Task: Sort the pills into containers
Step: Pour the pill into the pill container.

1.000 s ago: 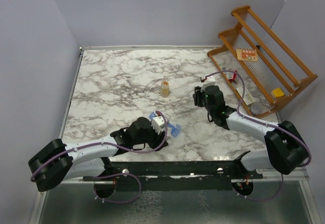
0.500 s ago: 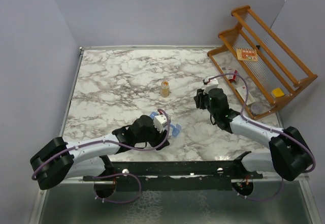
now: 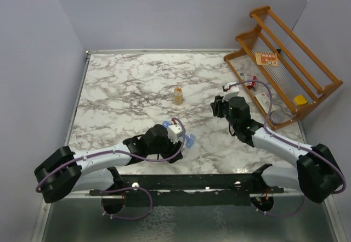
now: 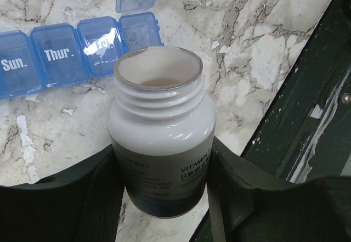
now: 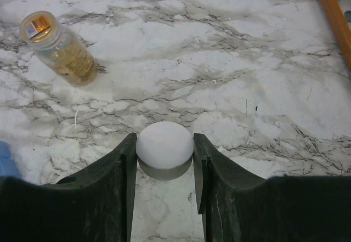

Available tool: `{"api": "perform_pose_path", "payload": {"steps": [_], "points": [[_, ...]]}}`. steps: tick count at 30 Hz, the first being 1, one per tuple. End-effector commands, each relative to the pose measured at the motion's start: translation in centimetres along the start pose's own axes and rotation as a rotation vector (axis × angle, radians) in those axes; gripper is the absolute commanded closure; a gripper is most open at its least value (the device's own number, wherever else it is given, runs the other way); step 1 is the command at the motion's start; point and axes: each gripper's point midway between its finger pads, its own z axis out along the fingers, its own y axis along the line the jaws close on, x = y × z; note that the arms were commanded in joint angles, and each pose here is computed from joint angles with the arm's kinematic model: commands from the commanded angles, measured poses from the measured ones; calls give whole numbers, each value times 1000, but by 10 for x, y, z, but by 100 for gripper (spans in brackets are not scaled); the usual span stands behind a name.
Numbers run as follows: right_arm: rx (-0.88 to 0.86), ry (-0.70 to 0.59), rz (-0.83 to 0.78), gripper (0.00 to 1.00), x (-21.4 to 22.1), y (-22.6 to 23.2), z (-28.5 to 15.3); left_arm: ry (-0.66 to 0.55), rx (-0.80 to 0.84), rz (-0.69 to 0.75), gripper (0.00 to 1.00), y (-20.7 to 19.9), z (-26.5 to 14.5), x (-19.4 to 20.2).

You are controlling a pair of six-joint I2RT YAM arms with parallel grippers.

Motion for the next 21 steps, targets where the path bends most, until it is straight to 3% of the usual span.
{"api": "perform_pose_path", "payload": {"steps": [1,21], "points": [[10,-47,16,99,-9,-2,-3,21,-9,3,100,0,3,3],[-15,-46,-5,99,-12,2,-4,71,-4,-1,100,2,21,11]]}}
